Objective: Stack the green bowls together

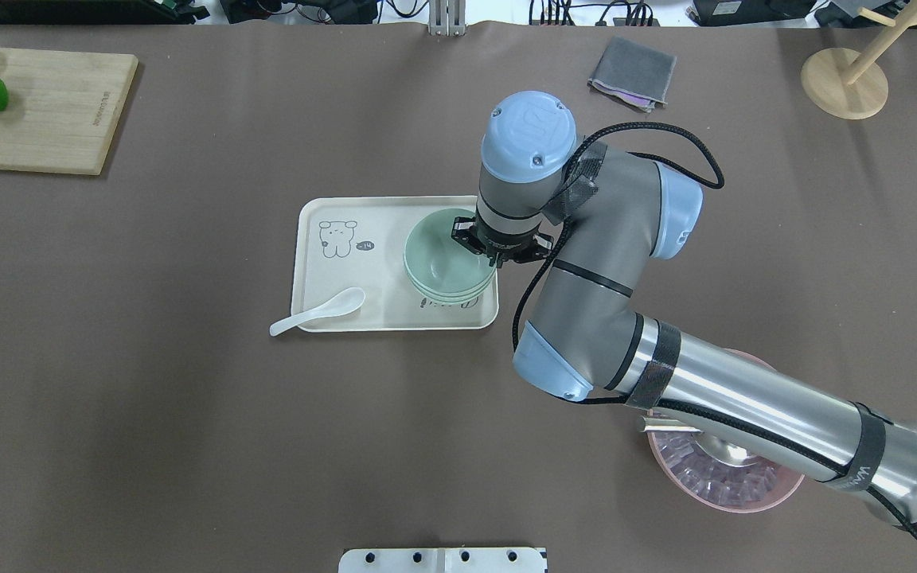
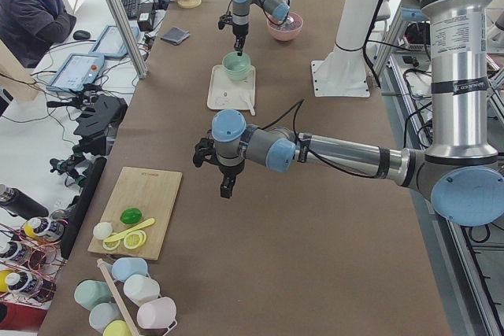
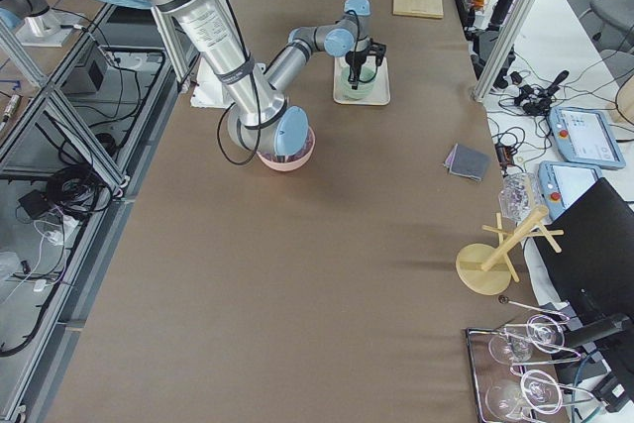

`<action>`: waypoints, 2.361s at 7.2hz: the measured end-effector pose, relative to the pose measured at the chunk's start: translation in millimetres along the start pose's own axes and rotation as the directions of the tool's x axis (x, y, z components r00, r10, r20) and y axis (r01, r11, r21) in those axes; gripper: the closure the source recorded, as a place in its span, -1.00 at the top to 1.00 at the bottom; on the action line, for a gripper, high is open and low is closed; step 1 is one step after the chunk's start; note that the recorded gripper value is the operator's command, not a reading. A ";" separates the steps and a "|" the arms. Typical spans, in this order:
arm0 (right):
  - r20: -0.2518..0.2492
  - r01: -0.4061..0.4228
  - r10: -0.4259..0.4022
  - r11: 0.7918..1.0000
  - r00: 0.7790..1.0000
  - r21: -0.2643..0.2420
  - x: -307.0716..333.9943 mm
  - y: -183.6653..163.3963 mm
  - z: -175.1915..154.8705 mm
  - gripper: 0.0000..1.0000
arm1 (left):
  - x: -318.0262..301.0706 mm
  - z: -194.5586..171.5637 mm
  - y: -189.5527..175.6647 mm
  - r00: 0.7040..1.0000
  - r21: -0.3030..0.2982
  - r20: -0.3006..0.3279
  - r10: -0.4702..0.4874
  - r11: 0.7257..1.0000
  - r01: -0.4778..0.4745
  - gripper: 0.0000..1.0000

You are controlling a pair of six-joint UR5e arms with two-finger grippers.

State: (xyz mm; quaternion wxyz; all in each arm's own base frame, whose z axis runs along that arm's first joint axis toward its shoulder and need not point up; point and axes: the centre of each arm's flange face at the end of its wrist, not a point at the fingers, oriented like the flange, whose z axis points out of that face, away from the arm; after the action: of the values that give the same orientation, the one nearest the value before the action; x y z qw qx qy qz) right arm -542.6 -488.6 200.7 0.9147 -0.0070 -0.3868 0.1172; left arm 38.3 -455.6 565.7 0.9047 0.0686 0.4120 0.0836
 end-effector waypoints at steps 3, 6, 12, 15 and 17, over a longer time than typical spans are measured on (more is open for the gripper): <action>0.032 0.016 -0.016 1.000 0.999 0.005 -3.5 0.9 2.8 -0.83 | 0.2 0.1 -0.1 1.000 0.000 0.000 0.000 1.000 0.000 0.97; 0.052 0.025 -0.025 1.000 0.998 0.009 -4.7 0.6 5.7 1.00 | 0.9 0.2 -0.7 1.000 0.000 0.000 0.002 1.000 -0.002 0.97; 0.091 0.092 -0.094 0.995 0.991 0.032 38.1 -53.0 -39.4 1.00 | -13.9 12.2 8.7 1.000 -0.030 0.007 -0.031 0.999 0.031 0.97; 0.001 0.242 -0.243 0.969 0.970 0.047 169.6 -114.7 -84.6 1.00 | -50.7 34.5 30.9 0.992 -0.097 0.020 -0.124 0.987 0.126 0.97; -0.067 0.345 -0.343 0.938 0.937 0.023 283.3 -134.6 -124.2 1.00 | -78.8 20.6 42.3 0.986 -0.110 0.031 -0.163 0.980 0.166 0.97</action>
State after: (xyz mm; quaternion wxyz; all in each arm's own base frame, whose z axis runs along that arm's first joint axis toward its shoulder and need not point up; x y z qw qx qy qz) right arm -235.6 -547.6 327.5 0.9327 0.0726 -0.3513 -0.0382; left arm -1.0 -431.8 645.1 0.9154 -0.0158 0.4011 0.0307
